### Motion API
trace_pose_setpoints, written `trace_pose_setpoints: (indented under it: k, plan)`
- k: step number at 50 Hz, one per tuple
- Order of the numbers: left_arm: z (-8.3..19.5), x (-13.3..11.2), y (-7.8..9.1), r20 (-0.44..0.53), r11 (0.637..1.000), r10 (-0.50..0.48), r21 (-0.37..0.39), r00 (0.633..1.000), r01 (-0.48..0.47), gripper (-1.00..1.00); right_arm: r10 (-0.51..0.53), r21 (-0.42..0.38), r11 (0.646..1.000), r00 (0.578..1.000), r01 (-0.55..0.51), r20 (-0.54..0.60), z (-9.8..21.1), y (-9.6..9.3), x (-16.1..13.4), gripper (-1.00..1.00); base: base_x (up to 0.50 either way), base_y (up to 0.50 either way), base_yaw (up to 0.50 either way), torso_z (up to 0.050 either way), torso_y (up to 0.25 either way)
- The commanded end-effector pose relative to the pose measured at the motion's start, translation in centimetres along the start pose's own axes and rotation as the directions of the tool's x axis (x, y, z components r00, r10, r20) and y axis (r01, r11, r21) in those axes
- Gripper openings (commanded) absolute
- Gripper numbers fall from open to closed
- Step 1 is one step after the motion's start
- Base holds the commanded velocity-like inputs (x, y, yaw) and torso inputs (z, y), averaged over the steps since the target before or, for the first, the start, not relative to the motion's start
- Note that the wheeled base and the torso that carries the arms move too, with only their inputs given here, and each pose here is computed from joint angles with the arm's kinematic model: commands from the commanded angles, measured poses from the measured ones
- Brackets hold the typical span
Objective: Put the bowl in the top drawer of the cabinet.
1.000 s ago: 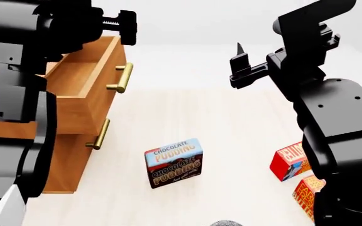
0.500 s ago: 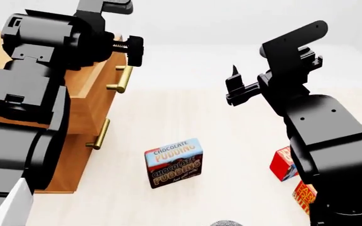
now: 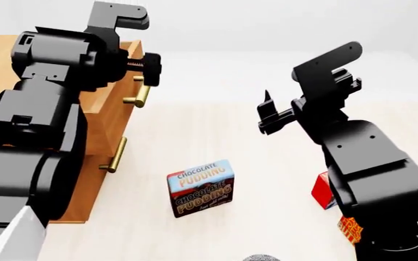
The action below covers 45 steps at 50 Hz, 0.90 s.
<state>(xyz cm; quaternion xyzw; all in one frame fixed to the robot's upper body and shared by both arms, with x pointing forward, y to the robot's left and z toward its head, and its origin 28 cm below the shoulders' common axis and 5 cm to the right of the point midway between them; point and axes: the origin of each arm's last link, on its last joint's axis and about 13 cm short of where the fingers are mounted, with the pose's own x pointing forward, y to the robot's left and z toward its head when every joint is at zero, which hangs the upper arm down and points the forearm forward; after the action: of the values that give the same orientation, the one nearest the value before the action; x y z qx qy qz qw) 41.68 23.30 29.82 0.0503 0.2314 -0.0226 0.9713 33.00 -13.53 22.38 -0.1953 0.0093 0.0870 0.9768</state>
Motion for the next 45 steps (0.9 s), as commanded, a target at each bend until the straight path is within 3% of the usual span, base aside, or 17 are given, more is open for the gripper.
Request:
trace_pose_setpoints:
  k: [1, 12, 20, 33, 45]
  plan:
    - [-0.8, 0.5, -0.2, -0.014, 1.000, 0.001, -0.026, 1.000, -0.002, 1.00, 0.008, -0.008, 1.000, 1.000, -0.008, -0.016, -0.5, 0.3, 0.2, 1.00, 0.00, 0.00, 0.00, 0.000, 0.000]
    - [-1.8, 1.1, -0.7, -0.042, 0.998, -0.027, -0.060, 0.999, 0.024, 1.00, 0.001, -0.008, 1.000, 1.000, -0.001, -0.027, -1.0, 0.3, 0.1, 1.00, 0.00, 0.00, 0.00, 0.000, 0.000]
    - [-2.0, 0.8, -0.9, -0.072, 0.983, -0.104, -0.158, 0.992, 0.092, 1.00, -0.001, -0.002, 1.000, 1.000, 0.001, -0.030, -1.3, 0.2, -0.1, 1.00, 0.00, 0.00, 0.00, 0.000, 0.000]
    - [-1.5, 0.4, -1.7, -0.063, 0.954, -0.200, -0.241, 0.978, 0.180, 1.00, 0.000, 0.001, 1.000, 1.000, 0.000, -0.030, -1.4, 0.1, -0.4, 1.00, 0.00, 0.00, 0.00, 0.000, 0.000]
    - [-0.5, -0.1, -3.2, -0.046, 0.936, -0.266, -0.251, 0.963, 0.247, 1.00, 0.005, 0.005, 1.000, 1.000, -0.005, -0.025, -1.3, 0.2, -0.6, 1.00, 0.00, 0.00, 0.00, 0.000, 0.000]
